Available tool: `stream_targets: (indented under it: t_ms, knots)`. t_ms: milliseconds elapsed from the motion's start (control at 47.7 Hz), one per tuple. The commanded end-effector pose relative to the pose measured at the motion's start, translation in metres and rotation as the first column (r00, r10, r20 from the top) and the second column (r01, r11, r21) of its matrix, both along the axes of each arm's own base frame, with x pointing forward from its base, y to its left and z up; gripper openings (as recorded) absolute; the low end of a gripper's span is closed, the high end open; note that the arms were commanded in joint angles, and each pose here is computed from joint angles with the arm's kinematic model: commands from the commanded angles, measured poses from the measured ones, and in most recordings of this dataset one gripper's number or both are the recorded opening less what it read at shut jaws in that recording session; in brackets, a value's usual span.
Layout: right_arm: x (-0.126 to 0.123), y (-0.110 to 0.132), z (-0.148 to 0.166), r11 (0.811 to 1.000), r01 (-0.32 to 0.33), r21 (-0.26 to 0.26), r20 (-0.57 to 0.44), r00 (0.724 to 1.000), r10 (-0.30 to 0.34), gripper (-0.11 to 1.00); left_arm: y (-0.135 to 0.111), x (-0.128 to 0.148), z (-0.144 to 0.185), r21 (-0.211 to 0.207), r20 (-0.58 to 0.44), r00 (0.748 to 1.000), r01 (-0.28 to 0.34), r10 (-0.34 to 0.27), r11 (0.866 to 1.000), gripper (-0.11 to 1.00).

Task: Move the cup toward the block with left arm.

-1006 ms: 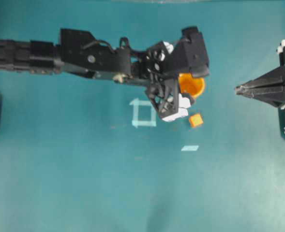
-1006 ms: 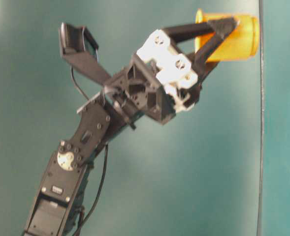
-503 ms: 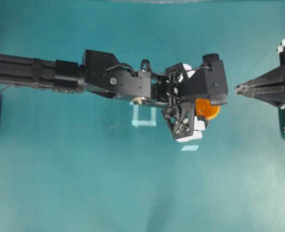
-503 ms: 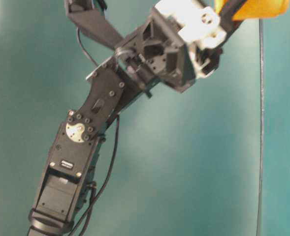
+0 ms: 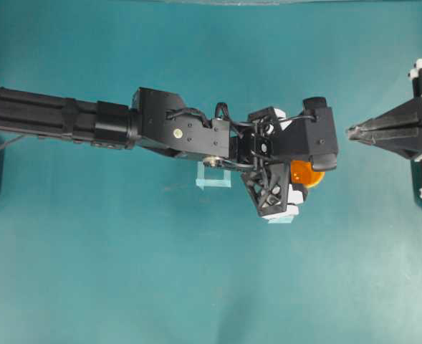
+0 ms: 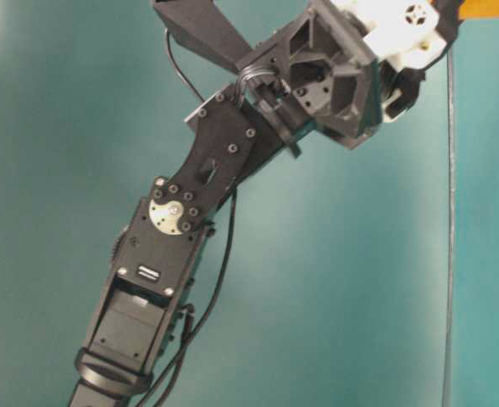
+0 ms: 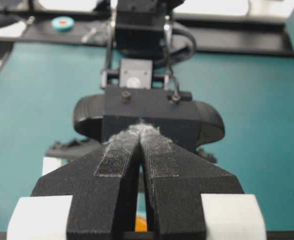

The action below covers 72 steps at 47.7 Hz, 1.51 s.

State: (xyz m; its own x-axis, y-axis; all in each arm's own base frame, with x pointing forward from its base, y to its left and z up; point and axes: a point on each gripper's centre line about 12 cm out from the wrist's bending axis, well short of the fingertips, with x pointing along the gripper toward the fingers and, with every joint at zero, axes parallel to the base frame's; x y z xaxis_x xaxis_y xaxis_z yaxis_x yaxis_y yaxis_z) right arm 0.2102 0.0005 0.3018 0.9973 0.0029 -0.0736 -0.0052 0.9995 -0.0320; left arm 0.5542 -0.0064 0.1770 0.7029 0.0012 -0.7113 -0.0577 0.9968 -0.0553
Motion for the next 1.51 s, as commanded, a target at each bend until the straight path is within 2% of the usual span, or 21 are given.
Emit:
stream_targets:
  t_ms: [0,335,1488]
  knots:
    - [0.002,0.000,0.014,1.000,-0.002,-0.003,0.040,0.999,0.002,0.00,-0.001,0.003,0.017,-0.001,0.051,0.999,0.003,-0.002,1.000,0.69]
    - [0.002,0.000,0.014,1.000,-0.002,-0.001,0.040,0.999,0.002,0.00,0.007,-0.001,0.006,0.000,0.034,0.999,-0.011,0.011,1.000,0.69]
    - [0.003,0.000,0.012,1.000,-0.002,-0.001,0.034,0.999,0.002,0.00,0.007,-0.001,0.001,-0.006,0.029,0.999,-0.017,0.017,1.000,0.69]
